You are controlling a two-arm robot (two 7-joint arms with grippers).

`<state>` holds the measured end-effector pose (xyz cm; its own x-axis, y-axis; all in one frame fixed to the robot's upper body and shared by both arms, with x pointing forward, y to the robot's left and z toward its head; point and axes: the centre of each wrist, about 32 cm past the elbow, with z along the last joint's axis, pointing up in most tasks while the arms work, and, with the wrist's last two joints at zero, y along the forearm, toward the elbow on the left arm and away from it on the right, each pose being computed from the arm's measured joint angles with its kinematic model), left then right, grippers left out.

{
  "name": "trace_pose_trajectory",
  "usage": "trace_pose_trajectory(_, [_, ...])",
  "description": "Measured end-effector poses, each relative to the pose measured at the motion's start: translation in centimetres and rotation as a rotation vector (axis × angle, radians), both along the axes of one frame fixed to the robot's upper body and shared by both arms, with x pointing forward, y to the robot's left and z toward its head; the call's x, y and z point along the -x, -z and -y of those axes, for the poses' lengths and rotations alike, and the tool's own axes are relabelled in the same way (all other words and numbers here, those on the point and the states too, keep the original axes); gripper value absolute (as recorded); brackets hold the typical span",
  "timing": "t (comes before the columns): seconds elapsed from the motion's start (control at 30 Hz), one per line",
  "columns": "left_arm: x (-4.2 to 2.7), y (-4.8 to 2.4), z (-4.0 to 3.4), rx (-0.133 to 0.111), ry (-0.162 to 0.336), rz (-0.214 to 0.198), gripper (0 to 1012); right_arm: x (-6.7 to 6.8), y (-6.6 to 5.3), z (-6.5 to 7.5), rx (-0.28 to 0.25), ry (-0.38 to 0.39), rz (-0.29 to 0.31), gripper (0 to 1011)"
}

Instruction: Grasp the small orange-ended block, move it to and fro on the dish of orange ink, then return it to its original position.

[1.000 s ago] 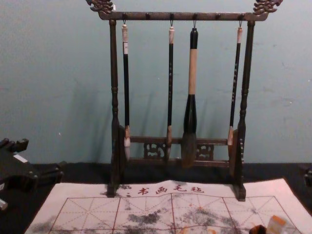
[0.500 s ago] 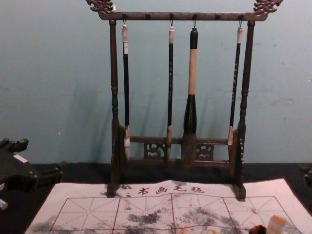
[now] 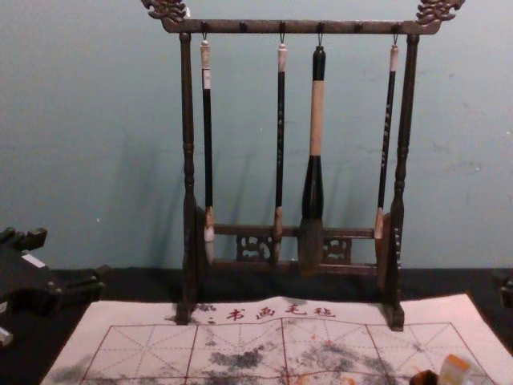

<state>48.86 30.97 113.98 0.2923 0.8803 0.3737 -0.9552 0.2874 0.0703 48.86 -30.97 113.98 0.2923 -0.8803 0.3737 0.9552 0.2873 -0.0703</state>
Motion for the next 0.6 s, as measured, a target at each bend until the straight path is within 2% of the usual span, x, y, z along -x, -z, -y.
trace_pose_trajectory(0.37, [0.0,0.0,0.0,0.0,0.0,0.0,1001,0.1,-0.7,0.0,-0.015,-0.015,0.002,1000])
trace_pose_trajectory(0.6, [0.0,0.0,0.0,0.0,0.0,0.0,1002,1.1,-1.8,0.6,-0.039,-0.083,-0.024,1000])
